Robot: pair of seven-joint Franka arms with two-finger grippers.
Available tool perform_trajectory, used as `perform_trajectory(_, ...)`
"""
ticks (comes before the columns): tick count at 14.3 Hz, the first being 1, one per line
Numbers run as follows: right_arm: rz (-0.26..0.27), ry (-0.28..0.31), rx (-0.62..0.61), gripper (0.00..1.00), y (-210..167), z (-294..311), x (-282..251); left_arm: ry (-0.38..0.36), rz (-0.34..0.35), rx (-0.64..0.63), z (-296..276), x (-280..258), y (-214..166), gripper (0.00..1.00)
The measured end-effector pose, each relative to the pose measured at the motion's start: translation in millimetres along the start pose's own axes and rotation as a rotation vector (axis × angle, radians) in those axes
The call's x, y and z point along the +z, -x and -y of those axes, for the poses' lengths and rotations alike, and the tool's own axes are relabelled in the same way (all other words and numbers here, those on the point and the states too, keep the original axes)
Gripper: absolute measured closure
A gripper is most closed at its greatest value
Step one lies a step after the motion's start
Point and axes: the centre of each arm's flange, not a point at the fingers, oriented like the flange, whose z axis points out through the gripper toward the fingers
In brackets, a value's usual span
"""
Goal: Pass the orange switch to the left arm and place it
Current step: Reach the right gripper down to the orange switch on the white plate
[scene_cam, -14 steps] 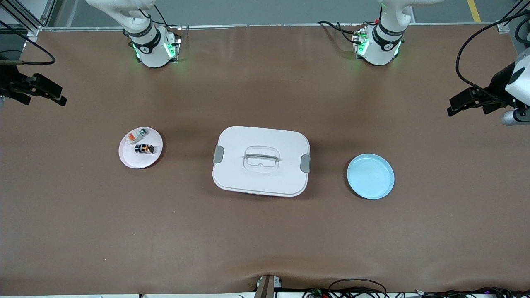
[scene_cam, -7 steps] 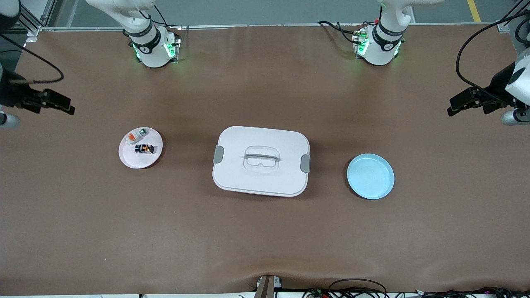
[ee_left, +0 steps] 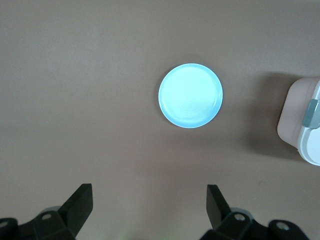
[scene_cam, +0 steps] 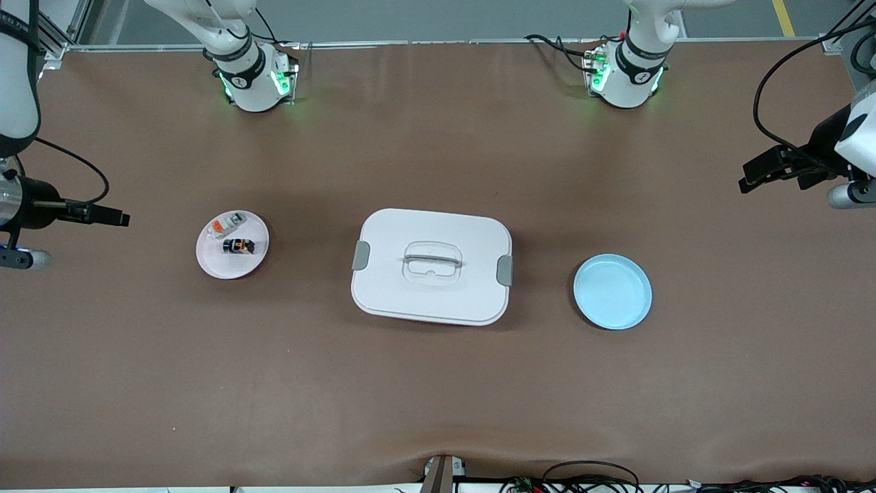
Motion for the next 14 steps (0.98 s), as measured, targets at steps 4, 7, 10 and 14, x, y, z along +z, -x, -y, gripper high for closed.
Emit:
perform_trajectory(4, -0.027, -0.002, -0.012, 0.00, -8.2, 7.9, 22.4, 0.000, -0.003, 0.000, -0.1, -1.2, -0.1, 0.00)
perform_trajectory(7, -0.086, 0.000, -0.034, 0.00, -14.0, 23.4, 71.7, 0.000, -0.003, 0.001, -0.6, -1.2, -0.2, 0.00)
perform_trajectory(10, -0.128, -0.002, -0.042, 0.00, -3.9, 40.0, 129.3, 0.000, -0.003, 0.001, -0.7, -1.3, -0.3, 0.00)
perform_trajectory(14, -0.173, 0.003, -0.041, 0.00, 15.2, 58.2, 186.0, 0.001, -0.006, 0.002, -0.9, -2.9, -0.3, 0.00)
